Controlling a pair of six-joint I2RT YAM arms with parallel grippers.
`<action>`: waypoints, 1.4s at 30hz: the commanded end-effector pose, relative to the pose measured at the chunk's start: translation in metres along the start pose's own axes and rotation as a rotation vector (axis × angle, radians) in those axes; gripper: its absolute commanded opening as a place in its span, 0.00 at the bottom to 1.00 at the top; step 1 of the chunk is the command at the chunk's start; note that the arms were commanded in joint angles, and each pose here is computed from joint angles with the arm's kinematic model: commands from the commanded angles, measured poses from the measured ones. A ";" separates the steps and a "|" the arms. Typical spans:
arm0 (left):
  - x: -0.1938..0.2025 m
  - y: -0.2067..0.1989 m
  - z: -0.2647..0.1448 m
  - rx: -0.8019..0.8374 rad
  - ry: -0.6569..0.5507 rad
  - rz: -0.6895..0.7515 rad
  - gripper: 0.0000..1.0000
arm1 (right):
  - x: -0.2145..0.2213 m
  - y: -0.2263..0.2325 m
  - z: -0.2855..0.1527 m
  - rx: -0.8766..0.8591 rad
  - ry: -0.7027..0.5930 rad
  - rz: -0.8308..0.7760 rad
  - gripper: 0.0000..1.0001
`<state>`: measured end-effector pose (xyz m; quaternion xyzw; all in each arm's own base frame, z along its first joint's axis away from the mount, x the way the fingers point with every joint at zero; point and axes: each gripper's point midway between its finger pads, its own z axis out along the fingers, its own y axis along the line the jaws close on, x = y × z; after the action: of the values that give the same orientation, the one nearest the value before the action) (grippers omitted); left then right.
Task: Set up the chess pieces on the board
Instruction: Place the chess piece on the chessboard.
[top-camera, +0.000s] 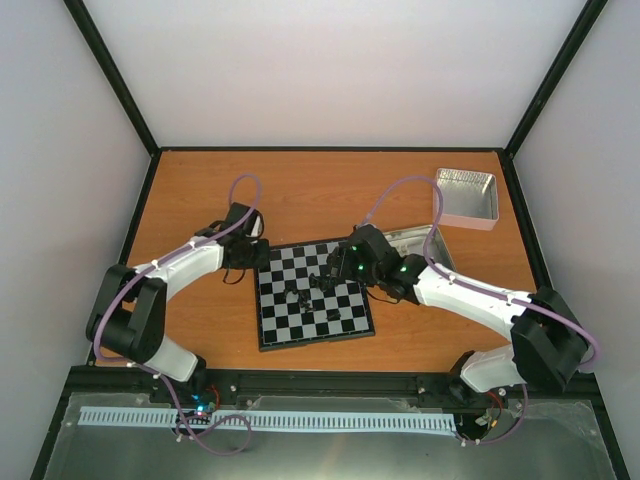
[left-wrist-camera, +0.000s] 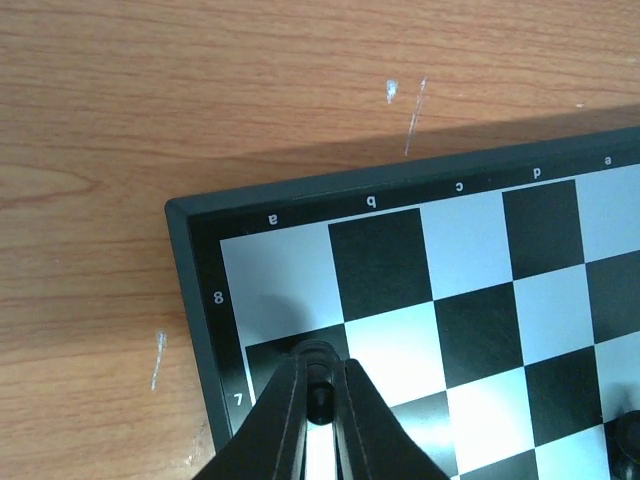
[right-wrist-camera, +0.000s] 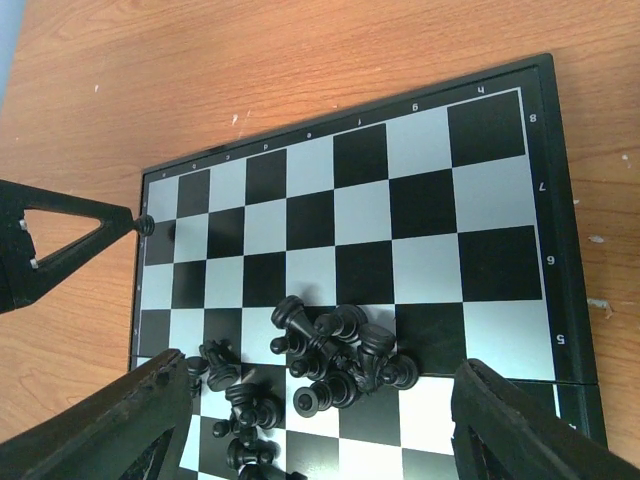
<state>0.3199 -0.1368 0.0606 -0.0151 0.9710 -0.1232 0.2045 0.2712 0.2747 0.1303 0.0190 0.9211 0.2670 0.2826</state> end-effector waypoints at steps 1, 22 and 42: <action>-0.008 -0.004 -0.003 -0.033 -0.004 0.017 0.01 | -0.002 -0.003 0.001 0.016 -0.007 0.006 0.71; 0.005 0.000 0.009 -0.065 0.056 0.040 0.04 | 0.003 -0.009 0.005 0.044 0.015 0.026 0.70; -0.002 -0.004 -0.004 -0.067 0.058 0.087 0.29 | 0.001 -0.008 0.002 0.034 0.003 0.036 0.70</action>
<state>0.3090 -0.1329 0.0498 0.0066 0.9830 -0.0823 0.1639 0.2692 0.2712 0.1184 0.0335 0.9292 0.2537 0.2665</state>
